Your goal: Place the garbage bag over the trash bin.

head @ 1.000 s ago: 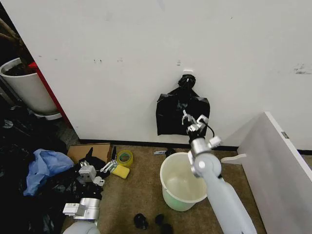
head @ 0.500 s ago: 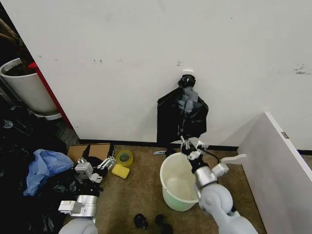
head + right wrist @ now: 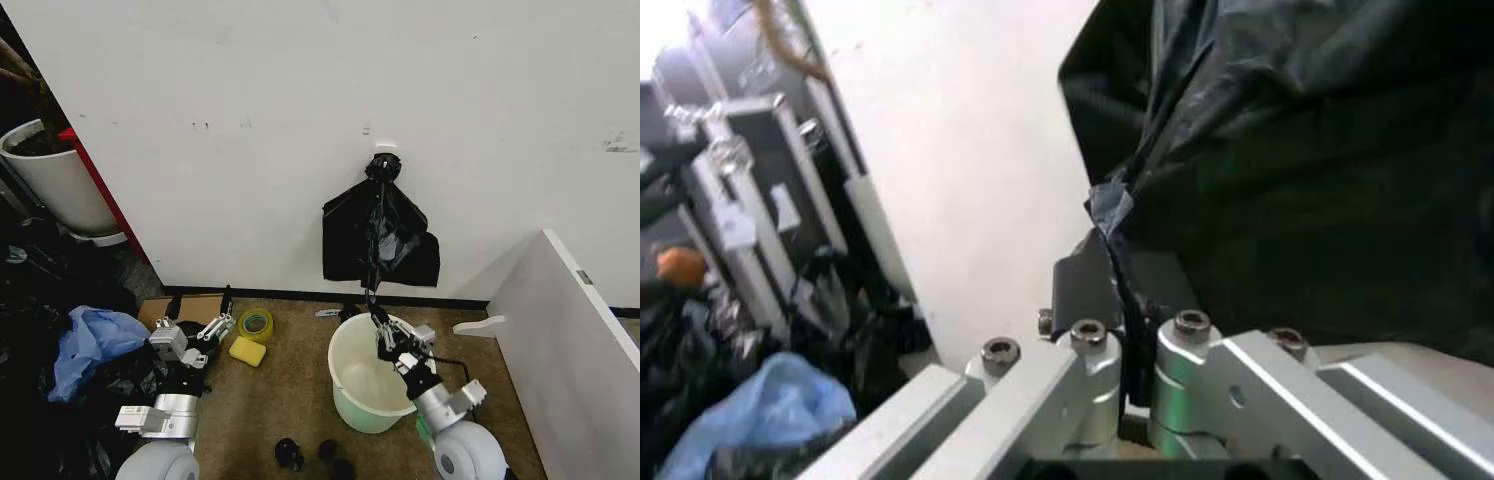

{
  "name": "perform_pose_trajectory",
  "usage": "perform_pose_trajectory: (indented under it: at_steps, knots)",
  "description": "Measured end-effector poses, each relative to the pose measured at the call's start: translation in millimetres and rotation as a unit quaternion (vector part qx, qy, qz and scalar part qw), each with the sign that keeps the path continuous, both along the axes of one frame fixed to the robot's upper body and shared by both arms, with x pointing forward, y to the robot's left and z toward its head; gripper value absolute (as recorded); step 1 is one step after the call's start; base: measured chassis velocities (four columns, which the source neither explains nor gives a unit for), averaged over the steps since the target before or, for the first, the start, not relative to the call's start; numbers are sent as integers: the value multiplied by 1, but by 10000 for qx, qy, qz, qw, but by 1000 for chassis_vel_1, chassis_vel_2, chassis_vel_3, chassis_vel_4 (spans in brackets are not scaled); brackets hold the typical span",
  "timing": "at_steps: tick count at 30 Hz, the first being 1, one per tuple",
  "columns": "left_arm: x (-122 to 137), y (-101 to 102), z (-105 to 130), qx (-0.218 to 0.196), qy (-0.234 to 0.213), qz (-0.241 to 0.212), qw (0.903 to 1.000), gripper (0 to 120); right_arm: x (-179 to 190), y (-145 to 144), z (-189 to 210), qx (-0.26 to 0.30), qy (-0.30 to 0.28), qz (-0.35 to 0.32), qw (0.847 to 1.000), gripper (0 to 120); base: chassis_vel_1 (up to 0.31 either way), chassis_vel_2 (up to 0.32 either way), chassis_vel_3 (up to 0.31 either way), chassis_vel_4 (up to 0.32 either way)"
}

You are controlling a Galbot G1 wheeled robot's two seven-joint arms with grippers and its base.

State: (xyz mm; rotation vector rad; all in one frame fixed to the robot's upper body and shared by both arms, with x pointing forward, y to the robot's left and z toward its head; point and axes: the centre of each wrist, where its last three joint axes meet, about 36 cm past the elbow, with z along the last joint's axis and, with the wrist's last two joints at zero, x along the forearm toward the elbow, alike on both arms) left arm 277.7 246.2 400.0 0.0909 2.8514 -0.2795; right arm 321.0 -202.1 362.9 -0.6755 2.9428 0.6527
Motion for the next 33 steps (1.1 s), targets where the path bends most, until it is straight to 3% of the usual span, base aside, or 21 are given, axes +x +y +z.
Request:
perform_pose_trajectory:
  at_steps: [5,12,20,29,33]
  knots:
    - [4,0,2,-35,0,-13,10000,100,-14,-9,-14,-376,-451,335,9977,0,0,0,0,0]
    - [9,-5,4,-70,29,-63,10000,100,-40,-23,-67,-977,-835,839,9881,0,0,0,0,0]
    - [12,-3,6,-48,31,-62,10000,100,-23,-38,-80,-1456,-1375,783,9766,0,0,0,0,0]
    - [14,1,5,-43,49,-57,10000,100,1,-60,-67,-1386,-1878,558,9708,33,0,0,0,0]
    - [14,2,5,-43,50,-49,10000,100,3,-61,-62,-1186,-1790,-20,9767,48,0,0,0,0]
